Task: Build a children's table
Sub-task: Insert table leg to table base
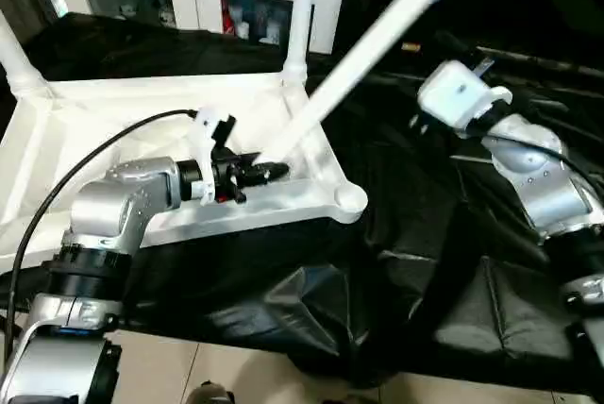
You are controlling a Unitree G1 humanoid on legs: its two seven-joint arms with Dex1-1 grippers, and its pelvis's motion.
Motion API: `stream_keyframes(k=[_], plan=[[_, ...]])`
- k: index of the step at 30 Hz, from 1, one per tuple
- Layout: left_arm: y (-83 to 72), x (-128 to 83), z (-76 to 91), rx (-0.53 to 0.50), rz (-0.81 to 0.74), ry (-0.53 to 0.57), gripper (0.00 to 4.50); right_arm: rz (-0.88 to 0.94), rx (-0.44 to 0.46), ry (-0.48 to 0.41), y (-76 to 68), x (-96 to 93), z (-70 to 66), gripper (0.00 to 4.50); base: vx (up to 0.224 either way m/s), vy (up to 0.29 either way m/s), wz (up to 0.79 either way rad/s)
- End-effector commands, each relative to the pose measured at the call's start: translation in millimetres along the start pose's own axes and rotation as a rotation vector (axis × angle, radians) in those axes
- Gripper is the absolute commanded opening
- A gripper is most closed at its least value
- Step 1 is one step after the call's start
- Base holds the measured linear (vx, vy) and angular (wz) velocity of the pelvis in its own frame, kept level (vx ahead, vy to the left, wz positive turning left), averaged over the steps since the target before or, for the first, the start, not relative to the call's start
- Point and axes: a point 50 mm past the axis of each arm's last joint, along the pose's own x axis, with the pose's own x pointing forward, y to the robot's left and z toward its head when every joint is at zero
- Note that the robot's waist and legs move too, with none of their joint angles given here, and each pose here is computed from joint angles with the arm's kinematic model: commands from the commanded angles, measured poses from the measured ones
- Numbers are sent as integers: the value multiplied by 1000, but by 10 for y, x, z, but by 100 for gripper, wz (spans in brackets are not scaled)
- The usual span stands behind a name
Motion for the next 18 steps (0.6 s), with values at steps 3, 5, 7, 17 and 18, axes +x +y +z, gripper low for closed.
stream_keyframes(k=[3,5,7,17,18], plan=[[-73,-11,40,38,-55,27,138,-40,-156,-17,-89,3,-50,376,0,0,0],[-88,-22,36,46,-72,35,138,-52,-182,-12,-103,15,-76,376,0,0,0],[-92,-26,36,48,-76,37,138,-53,-190,-11,-103,19,-86,376,0,0,0],[-167,-110,18,88,-163,99,138,-8,-281,62,-32,8,-289,376,0,0,0],[-169,-124,24,99,-168,106,138,4,-278,76,-21,-2,-315,376,0,0,0]])
